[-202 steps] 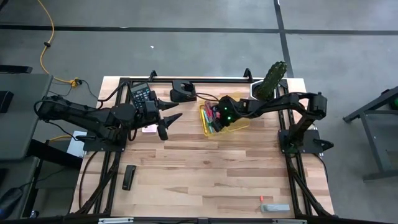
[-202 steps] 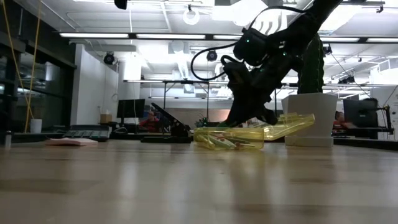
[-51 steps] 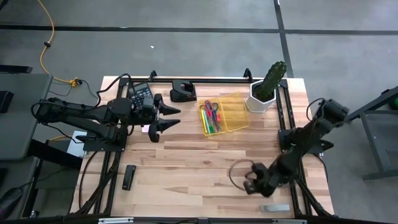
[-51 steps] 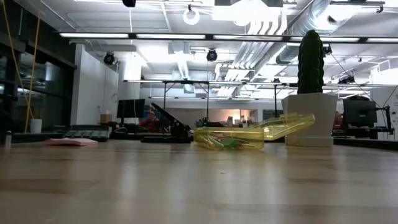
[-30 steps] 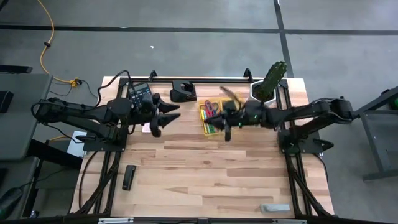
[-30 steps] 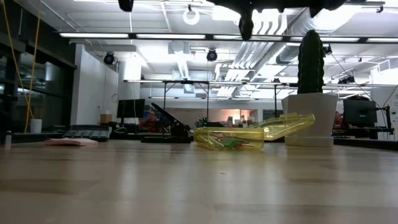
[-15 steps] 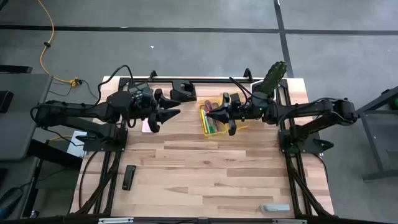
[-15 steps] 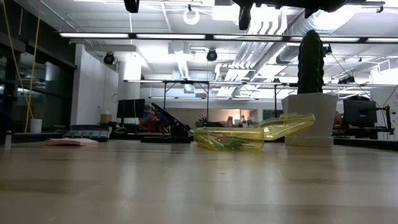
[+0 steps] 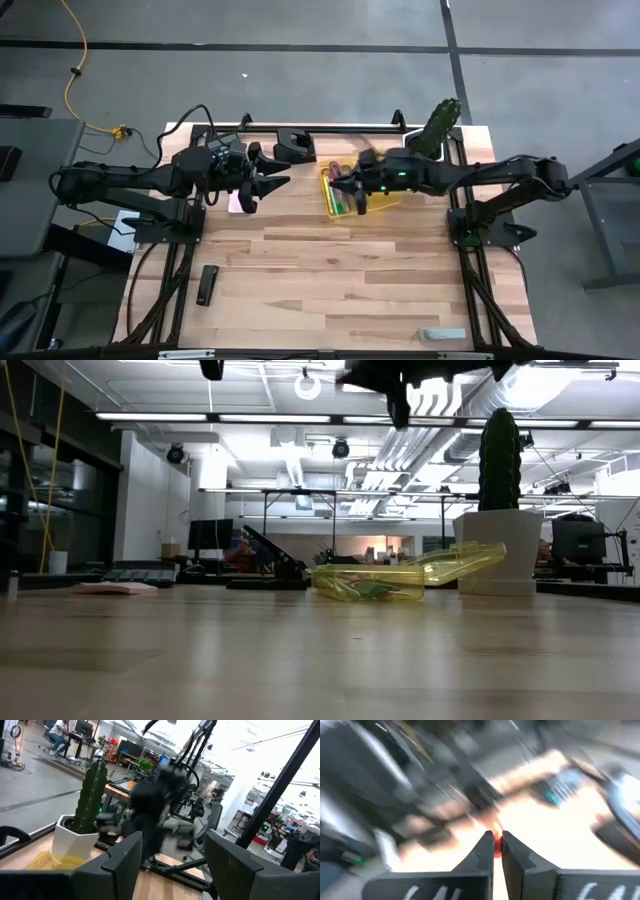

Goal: Pack school essentials
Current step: Put the orange small eraser into the yellow supply box, then put the pink sticky notes into the yellow supply box

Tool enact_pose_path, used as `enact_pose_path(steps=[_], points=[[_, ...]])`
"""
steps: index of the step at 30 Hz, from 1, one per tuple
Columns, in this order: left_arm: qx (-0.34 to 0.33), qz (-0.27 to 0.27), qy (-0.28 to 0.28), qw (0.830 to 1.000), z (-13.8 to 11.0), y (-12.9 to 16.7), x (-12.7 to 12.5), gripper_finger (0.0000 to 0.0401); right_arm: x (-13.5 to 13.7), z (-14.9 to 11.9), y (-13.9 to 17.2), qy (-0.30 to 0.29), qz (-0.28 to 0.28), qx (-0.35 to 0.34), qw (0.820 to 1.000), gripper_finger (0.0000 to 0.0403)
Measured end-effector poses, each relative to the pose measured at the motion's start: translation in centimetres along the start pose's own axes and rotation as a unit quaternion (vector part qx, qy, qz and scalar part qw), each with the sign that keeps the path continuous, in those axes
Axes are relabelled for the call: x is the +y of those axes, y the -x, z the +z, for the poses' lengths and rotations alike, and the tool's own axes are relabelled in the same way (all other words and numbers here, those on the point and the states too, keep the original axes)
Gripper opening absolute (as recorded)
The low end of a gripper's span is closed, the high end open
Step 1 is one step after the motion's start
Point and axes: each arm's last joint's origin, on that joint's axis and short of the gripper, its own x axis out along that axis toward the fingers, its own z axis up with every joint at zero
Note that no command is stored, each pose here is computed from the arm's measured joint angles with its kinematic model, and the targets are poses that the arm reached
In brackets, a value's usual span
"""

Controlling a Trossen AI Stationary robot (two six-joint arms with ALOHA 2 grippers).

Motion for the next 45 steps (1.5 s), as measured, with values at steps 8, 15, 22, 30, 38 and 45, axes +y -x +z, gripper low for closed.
enact_pose_path(steps=[8, 15, 22, 30, 38, 45], points=[[0.008, 0.003, -0.001, 1.000, -0.2, 0.0, 0.1, 0.0202, -4.7, -5.2, -2.0, -0.088, -0.229, 0.259, 0.934, 0.0003], [0.010, 0.004, -0.001, 1.000, -0.2, 0.0, 0.1, 0.0202, -7.7, -8.9, -4.3, -0.121, -0.263, 0.341, 0.894, 0.0003], [0.011, 0.004, -0.001, 1.000, -0.2, 0.0, 0.1, 0.0202, -8.3, -9.9, -4.6, -0.150, -0.286, 0.358, 0.876, 0.0018], [0.011, 0.004, -0.001, 1.000, -0.2, 0.0, 0.1, 0.0202, -8.5, -9.9, -4.6, -0.162, -0.294, 0.352, 0.874, 0.0044], [0.011, 0.004, -0.001, 1.000, -0.2, 0.0, 0.1, 0.0202, -8.5, -9.8, -4.5, -0.166, -0.306, 0.343, 0.872, 0.0144], [0.011, 0.004, -0.005, 1.000, -0.2, 0.0, 0.1, 0.0202, -6.8, -6.1, -3.0, -0.118, -0.248, 0.274, 0.922, 0.0195]])
